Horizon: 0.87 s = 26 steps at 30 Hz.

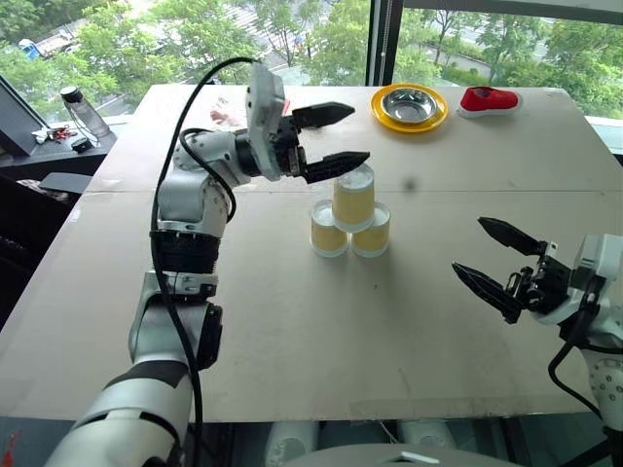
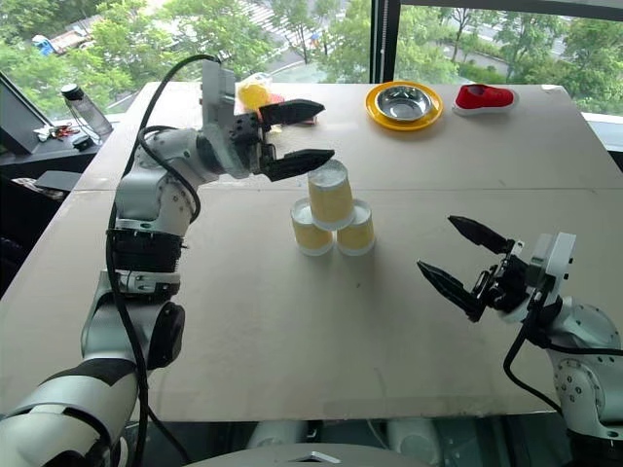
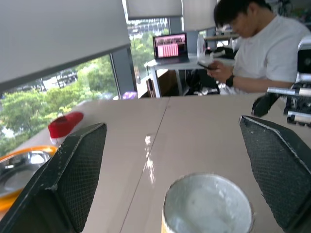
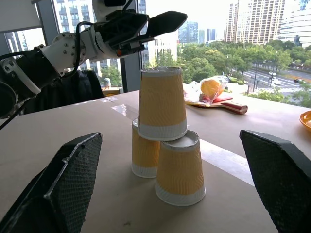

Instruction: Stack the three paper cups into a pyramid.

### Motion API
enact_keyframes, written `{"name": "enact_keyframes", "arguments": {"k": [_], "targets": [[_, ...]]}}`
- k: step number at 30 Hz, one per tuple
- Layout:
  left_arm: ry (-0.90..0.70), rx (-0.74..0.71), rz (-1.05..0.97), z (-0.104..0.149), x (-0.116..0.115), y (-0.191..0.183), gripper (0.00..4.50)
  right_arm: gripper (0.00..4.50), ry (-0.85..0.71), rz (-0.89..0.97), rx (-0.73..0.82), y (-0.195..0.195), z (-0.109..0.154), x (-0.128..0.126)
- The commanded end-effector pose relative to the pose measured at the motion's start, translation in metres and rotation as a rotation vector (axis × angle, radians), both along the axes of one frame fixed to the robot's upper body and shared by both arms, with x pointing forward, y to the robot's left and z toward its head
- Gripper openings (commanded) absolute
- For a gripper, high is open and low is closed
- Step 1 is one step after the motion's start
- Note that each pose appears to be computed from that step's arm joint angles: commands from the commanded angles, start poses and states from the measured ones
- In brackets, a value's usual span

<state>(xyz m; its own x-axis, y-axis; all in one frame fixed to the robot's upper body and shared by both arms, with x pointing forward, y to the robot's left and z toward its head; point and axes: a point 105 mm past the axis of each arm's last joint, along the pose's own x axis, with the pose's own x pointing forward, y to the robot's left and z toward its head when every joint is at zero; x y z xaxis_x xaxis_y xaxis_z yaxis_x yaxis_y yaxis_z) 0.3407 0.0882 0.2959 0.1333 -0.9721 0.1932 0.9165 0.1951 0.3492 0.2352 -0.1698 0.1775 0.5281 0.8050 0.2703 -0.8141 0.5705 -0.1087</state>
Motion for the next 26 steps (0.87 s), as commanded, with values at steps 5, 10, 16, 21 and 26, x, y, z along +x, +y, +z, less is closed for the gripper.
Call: {"name": "enact_keyframes", "arguments": {"k": [5, 10, 16, 21, 26], "targets": [[0.018, -0.049, 0.019, 0.019, -0.034, 0.026, 4.46, 4.5, -0.008, -0.012, 0.007, -0.006, -0.001, -0.004], [0.211, 0.131, 0.207, -0.055, -0.057, 0.057, 4.46, 4.5, 0.053, -0.065, -0.04, -0.024, -0.022, -0.009], [0.356, 0.161, 0.43, -0.13, -0.098, 0.073, 4.46, 4.5, 0.12, -0.126, -0.149, -0.048, -0.052, -0.014], [0.403, 0.182, 0.634, -0.185, -0.117, 0.077, 4.46, 4.5, 0.173, -0.124, -0.24, -0.057, -0.077, -0.013], [0.419, 0.155, 0.738, -0.204, -0.116, 0.081, 4.46, 4.5, 0.211, -0.134, -0.288, -0.061, -0.091, -0.01]]}}
